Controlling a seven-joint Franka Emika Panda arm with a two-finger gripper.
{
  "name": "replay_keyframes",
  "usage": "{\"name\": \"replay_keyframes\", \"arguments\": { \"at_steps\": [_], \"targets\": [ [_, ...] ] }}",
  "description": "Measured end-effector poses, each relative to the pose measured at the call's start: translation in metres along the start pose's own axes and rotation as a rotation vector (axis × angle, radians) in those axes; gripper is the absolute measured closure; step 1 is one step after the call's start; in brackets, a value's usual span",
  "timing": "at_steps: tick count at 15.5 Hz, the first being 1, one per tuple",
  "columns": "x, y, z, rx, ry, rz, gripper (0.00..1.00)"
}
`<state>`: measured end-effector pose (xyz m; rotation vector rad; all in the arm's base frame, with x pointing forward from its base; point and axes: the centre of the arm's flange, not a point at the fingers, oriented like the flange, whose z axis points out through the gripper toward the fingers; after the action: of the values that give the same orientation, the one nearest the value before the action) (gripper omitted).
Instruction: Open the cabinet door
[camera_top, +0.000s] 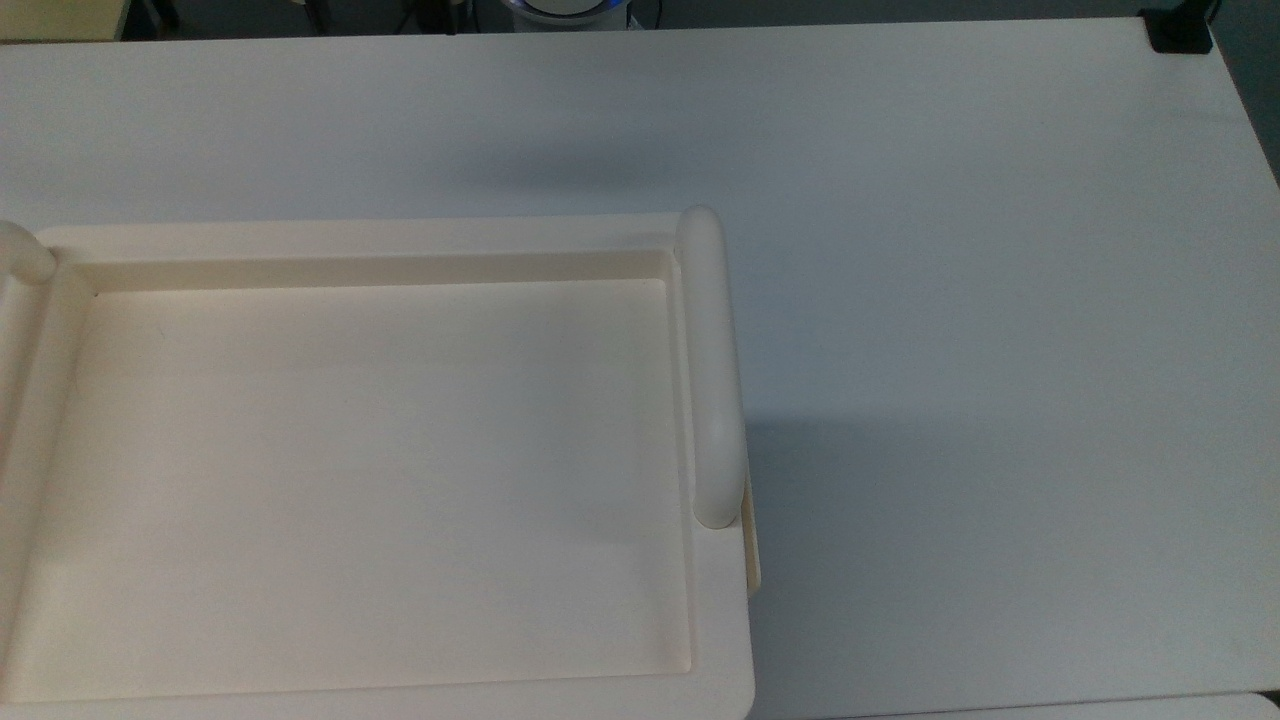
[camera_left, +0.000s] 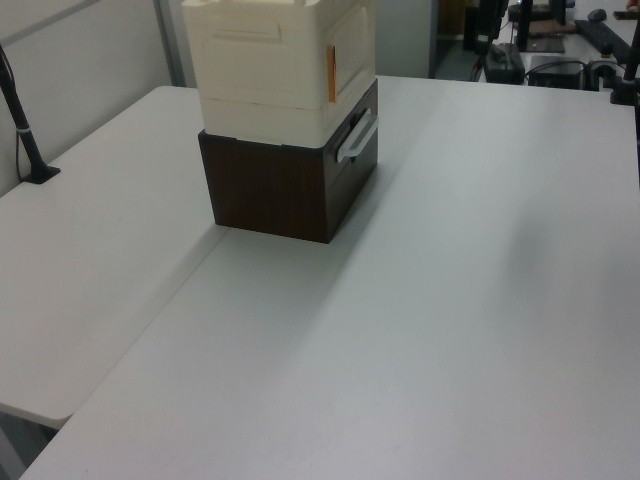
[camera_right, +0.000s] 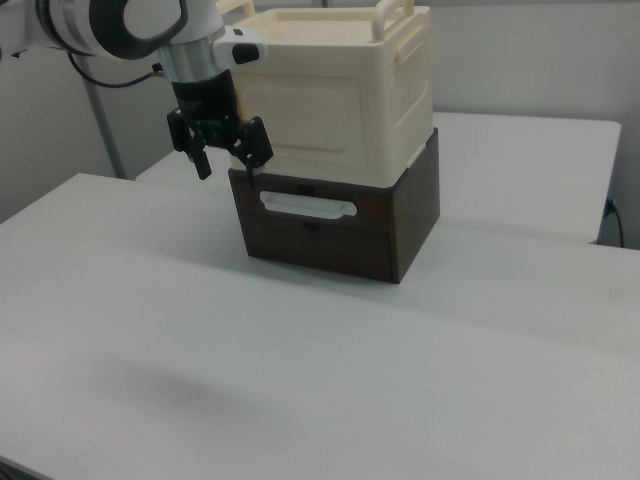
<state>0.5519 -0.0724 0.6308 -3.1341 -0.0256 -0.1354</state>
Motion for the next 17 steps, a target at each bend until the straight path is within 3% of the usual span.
{"name": "replay_keyframes", "arguments": {
  "at_steps": [17],
  "targets": [
    [0.0016,-0.0008,0.0034,0.000,-0.006,-0.002,0.00]
  ]
}}
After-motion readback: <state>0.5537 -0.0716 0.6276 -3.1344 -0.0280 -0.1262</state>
